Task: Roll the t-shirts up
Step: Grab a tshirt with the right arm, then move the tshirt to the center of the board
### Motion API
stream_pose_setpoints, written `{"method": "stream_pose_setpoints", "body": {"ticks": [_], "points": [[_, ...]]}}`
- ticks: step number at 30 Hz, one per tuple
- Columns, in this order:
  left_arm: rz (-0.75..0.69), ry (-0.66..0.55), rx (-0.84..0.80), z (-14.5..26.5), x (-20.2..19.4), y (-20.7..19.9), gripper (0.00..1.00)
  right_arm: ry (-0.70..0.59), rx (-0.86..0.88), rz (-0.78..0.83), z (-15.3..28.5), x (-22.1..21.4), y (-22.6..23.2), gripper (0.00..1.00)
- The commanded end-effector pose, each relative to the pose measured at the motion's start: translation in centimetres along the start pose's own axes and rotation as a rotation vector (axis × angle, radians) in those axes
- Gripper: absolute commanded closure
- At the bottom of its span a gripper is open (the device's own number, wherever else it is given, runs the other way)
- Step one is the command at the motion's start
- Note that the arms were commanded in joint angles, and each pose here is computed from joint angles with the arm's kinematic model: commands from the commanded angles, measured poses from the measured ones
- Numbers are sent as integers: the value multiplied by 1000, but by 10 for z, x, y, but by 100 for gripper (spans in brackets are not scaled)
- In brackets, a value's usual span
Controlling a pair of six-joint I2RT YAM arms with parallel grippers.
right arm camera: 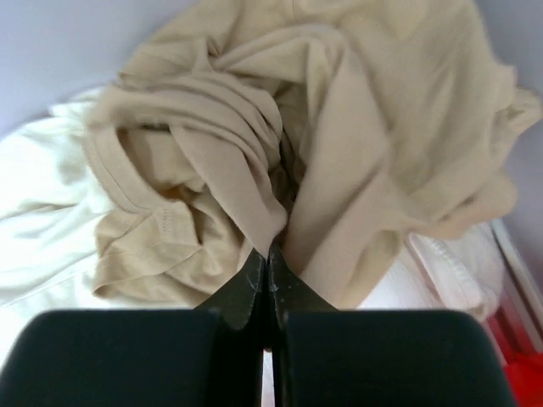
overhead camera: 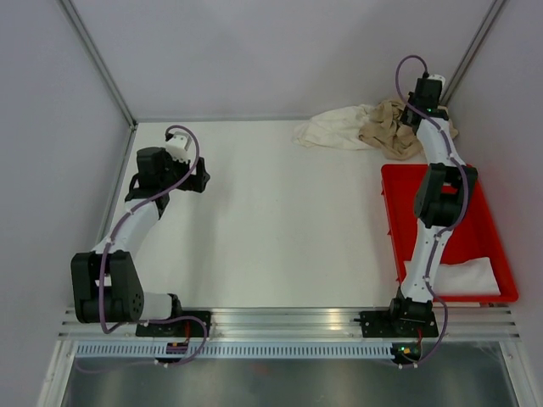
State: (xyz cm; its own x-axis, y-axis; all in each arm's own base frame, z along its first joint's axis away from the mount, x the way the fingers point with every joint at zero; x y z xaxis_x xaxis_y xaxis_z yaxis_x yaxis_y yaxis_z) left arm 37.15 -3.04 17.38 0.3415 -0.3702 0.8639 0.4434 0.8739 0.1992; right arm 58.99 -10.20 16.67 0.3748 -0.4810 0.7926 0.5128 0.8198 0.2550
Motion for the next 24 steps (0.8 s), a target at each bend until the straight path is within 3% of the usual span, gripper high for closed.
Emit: {"method": "stream_pose_setpoints", "body": {"ticks": [1, 5, 9, 14, 17, 20, 24], "points": [[-58, -21, 3, 15, 11, -1, 4, -262, 218, -91, 104, 106, 38, 100], [-65, -11, -55, 25, 14, -10, 3, -474, 462, -135, 207, 166, 66, 100], [-62, 5, -154, 41, 18, -25, 1, -688, 779, -168, 342, 208, 87, 100], [-74, -31, -141, 58, 33, -26, 0, -852, 1167, -149, 484, 220, 116, 100], [-82, -63, -126, 70, 42, -27, 0, -853, 1402, -131, 557, 213, 126, 100], [-98, -96, -105, 82, 51, -27, 0, -776, 1610, -125, 602, 193, 139, 100], [-97, -115, -22, 95, 60, -19, 0, -624, 1720, -148, 608, 164, 157, 100]]}}
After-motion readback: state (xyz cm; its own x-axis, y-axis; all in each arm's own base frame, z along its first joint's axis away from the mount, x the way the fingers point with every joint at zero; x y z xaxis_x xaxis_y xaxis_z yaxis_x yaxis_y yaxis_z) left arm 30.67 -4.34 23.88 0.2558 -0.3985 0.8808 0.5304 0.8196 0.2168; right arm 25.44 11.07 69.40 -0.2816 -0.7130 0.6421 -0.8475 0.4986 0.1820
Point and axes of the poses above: each gripper's point midway between its finger pads, its own z axis back along the fingers, its own y axis along the line the jaws close on, x = y × z, the point moved 4 cm from there along z, back along the fingers, and after that the axes turned 15 degrees about -z, right-handed, at the moved point
